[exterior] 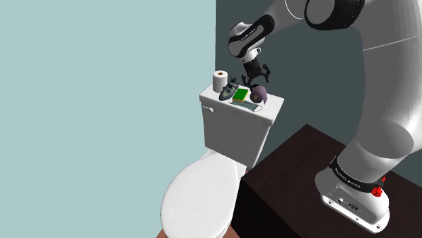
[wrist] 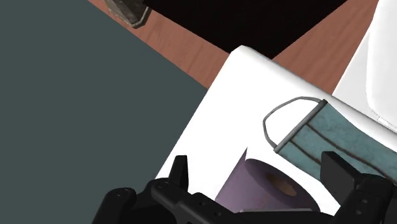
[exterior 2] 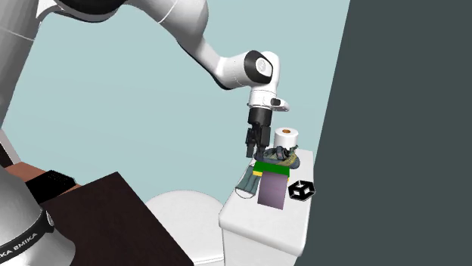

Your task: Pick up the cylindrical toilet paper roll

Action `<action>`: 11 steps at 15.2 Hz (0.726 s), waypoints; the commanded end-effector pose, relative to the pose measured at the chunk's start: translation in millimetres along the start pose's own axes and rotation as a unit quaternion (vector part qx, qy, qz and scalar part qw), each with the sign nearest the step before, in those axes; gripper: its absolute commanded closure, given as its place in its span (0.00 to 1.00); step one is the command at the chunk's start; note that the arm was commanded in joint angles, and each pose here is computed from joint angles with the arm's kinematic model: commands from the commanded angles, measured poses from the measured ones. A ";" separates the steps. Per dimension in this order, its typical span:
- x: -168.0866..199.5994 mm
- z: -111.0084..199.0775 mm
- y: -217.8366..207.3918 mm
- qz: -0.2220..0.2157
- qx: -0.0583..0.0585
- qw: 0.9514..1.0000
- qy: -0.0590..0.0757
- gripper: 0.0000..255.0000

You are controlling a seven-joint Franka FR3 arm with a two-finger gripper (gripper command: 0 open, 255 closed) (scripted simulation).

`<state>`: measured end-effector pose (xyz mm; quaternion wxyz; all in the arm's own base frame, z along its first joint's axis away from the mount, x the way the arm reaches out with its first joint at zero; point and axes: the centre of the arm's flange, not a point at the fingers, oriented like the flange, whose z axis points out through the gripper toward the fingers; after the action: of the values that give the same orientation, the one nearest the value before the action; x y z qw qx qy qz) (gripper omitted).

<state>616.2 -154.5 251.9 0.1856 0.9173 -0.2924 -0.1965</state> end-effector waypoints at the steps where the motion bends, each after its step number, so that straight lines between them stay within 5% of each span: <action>1: 26.7 16.5 -4.7 0.014 -0.013 1.000 -0.007 0.00; 11: 50.2 58.8 -24.0 0.021 -0.019 1.000 -0.012 0.00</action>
<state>637.2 -180.1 181.8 0.2038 0.9049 -0.3100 -0.2089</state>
